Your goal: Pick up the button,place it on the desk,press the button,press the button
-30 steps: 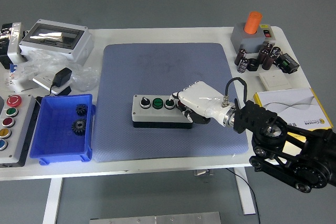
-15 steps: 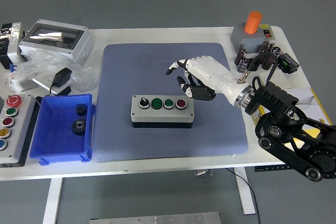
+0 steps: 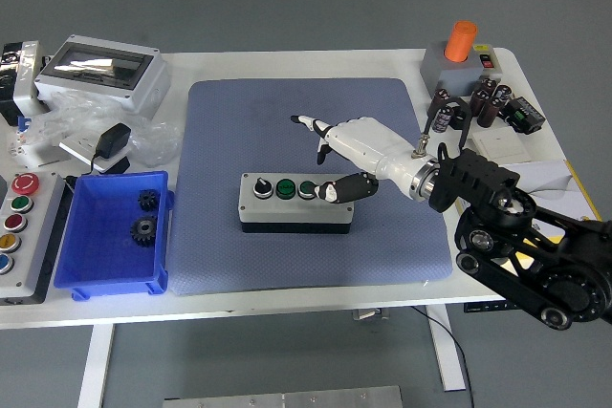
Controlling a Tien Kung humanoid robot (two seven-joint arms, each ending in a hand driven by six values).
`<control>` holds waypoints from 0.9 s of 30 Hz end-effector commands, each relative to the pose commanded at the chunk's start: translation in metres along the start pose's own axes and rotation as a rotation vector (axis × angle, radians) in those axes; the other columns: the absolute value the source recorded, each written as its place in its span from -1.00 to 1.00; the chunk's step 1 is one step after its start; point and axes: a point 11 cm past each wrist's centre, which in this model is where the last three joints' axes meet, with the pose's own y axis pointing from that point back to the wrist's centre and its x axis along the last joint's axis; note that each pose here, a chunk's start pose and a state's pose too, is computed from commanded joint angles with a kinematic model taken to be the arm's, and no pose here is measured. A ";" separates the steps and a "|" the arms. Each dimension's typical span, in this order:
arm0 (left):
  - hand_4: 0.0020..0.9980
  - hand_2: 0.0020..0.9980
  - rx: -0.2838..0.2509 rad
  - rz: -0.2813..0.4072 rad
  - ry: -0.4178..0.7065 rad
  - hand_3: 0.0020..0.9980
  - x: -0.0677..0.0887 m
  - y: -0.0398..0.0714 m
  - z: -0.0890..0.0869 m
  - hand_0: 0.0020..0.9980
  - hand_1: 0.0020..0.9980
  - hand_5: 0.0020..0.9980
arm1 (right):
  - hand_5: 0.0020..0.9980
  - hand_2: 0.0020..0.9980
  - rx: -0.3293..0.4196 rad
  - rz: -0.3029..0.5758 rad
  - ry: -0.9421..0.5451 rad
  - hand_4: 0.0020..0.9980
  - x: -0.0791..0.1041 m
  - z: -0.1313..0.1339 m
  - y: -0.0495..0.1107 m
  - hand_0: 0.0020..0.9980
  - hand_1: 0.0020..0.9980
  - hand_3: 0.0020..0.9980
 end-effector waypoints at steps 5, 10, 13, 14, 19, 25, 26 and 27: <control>0.42 0.33 0.000 0.001 0.001 0.33 0.000 0.000 0.000 0.45 0.47 -0.17 | -0.15 1.00 -0.008 -0.022 0.024 1.00 -0.006 -0.011 -0.009 1.00 1.00 1.00; 0.42 0.33 0.000 0.003 0.001 0.33 0.001 0.000 0.000 0.45 0.46 -0.17 | -0.20 1.00 -0.036 -0.072 0.044 1.00 -0.018 -0.012 -0.017 1.00 1.00 1.00; 0.42 0.32 -0.001 0.005 0.001 0.32 0.002 0.000 0.000 0.45 0.46 -0.17 | -0.21 1.00 -0.062 -0.100 0.058 1.00 -0.028 -0.008 -0.020 1.00 1.00 1.00; 0.42 0.32 -0.002 0.005 0.001 0.32 0.002 0.000 0.001 0.45 0.46 -0.17 | -0.21 1.00 -0.072 -0.108 0.064 1.00 -0.032 -0.007 -0.021 1.00 1.00 1.00; 0.41 0.32 -0.005 0.004 0.000 0.31 0.003 0.000 0.002 0.45 0.46 -0.16 | -0.21 1.00 -0.122 -0.128 0.078 1.00 -0.050 0.000 -0.025 1.00 1.00 1.00; 0.41 0.32 -0.009 0.003 0.000 0.32 0.003 0.000 0.002 0.45 0.46 -0.15 | -0.22 1.00 -0.139 -0.111 0.080 1.00 -0.057 0.002 -0.025 0.89 0.94 1.00; 0.41 0.32 -0.009 0.003 0.000 0.32 0.003 0.000 0.002 0.45 0.46 -0.15 | -0.22 1.00 -0.141 -0.106 0.080 1.00 -0.058 0.002 -0.025 0.89 0.94 1.00; 0.41 0.32 -0.010 0.002 0.000 0.32 0.003 0.000 0.003 0.45 0.46 -0.15 | -0.22 1.00 -0.142 -0.102 0.080 1.00 -0.059 0.003 -0.025 0.89 0.94 1.00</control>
